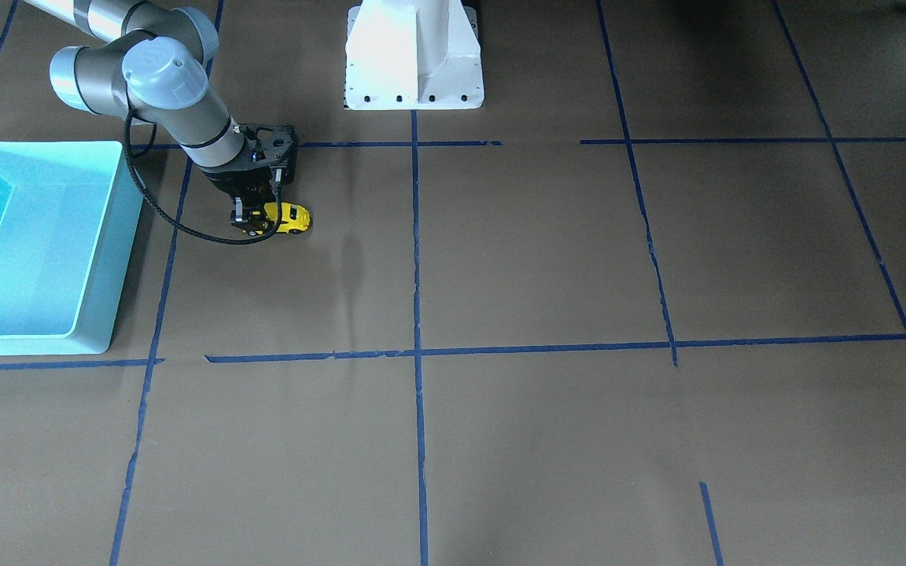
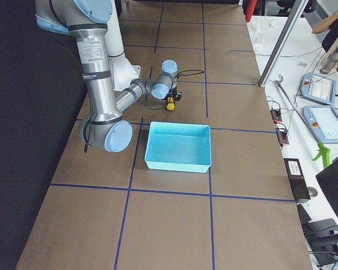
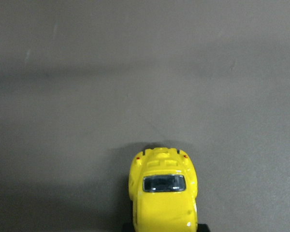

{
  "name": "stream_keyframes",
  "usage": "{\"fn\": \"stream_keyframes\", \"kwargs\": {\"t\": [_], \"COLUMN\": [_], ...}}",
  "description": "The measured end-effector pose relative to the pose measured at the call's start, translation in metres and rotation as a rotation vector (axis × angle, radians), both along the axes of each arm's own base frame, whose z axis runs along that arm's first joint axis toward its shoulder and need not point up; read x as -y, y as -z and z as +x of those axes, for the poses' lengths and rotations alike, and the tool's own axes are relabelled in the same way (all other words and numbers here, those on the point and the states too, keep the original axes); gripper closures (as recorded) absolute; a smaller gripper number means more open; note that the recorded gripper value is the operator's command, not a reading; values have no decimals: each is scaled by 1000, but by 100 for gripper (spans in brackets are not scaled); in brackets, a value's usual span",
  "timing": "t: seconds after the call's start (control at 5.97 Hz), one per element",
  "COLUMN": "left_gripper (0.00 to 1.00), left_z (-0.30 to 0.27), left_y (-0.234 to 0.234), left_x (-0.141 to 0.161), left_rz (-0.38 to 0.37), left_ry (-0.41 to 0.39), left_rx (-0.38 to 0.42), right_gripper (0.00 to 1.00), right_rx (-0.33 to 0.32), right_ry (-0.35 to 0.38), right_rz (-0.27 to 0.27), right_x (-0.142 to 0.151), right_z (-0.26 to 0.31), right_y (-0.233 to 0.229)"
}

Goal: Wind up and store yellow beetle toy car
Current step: 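Lower the right gripper and close it on the yellow car, then carry the car with the right gripper into the light-blue bin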

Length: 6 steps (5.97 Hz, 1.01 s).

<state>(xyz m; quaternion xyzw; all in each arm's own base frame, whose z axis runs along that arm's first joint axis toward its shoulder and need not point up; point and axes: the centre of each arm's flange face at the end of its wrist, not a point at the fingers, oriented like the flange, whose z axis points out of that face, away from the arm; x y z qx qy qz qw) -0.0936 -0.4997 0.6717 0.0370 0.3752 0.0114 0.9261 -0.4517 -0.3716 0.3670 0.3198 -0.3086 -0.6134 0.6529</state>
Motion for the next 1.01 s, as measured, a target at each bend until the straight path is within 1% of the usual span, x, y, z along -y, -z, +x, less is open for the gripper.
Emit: {"fn": "stream_keyframes", "kwargs": {"t": [0.34, 0.5, 0.84, 1.01], "left_gripper": [0, 0, 0, 0], "left_z": [0, 0, 0, 0], "left_y": [0, 0, 0, 0], "left_x": [0, 0, 0, 0], "left_rz": [1, 1, 1, 1], "left_ry": [0, 0, 0, 0], "left_rx": [0, 0, 0, 0], "right_gripper": [100, 100, 100, 100], "right_rx": [33, 37, 37, 27], "right_ry": [-29, -57, -101, -97], "right_rz": [12, -4, -92, -103], "right_x": [3, 7, 15, 14], "right_z": [25, 60, 164, 212], "right_y": [18, 26, 31, 16]}}
